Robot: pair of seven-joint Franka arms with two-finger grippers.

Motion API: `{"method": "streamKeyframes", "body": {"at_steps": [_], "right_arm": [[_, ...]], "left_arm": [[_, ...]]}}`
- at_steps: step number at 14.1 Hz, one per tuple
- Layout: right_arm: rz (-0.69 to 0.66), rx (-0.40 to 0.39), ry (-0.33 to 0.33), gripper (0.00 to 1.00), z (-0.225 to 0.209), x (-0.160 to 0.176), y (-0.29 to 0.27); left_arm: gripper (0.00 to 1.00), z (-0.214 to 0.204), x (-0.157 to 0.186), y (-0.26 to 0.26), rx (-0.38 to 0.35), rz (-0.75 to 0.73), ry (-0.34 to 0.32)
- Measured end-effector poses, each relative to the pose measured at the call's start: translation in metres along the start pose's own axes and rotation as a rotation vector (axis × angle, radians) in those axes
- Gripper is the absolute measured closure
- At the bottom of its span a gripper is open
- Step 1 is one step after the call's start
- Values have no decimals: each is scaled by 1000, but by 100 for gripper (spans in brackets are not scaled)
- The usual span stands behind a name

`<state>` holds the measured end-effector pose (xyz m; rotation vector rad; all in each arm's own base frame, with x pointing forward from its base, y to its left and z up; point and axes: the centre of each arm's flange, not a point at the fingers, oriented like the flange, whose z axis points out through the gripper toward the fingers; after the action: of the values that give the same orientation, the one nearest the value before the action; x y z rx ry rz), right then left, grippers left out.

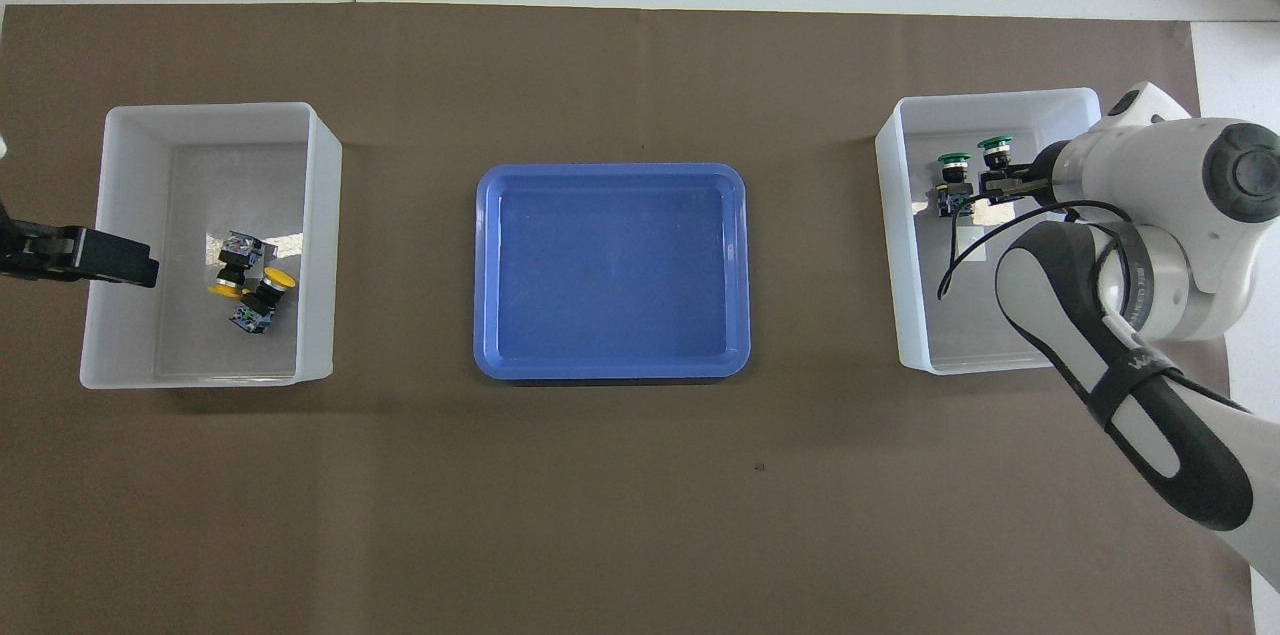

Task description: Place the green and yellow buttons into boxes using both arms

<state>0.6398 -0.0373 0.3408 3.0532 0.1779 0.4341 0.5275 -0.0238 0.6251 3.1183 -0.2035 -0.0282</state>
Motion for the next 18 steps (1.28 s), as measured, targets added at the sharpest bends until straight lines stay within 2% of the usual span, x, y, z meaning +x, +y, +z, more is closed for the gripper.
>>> {"method": "streamKeyframes", "body": {"at_steps": [4,5,9,10,13,18], "right_arm": [[3,3,-3,60,21,-3,1],[4,3,-2,55,21,-2,1],[5,1,8,9,14,2,2],[6,0,10,1,8,5,3],[46,-3,-11,0,-33,15,5],[158,-9,-79,0,-145,26,-10]], "left_arm": [[0,-14,-3,0,-1,0,3],[0,-13,-2,0,-1,0,-1],[0,-11,-2,0,-2,1,-8],[0,-10,-2,0,-2,1,-9],[0,-9,-2,0,-2,-1,-11],[0,-9,-2,-3,-3,-6,-13]]}}
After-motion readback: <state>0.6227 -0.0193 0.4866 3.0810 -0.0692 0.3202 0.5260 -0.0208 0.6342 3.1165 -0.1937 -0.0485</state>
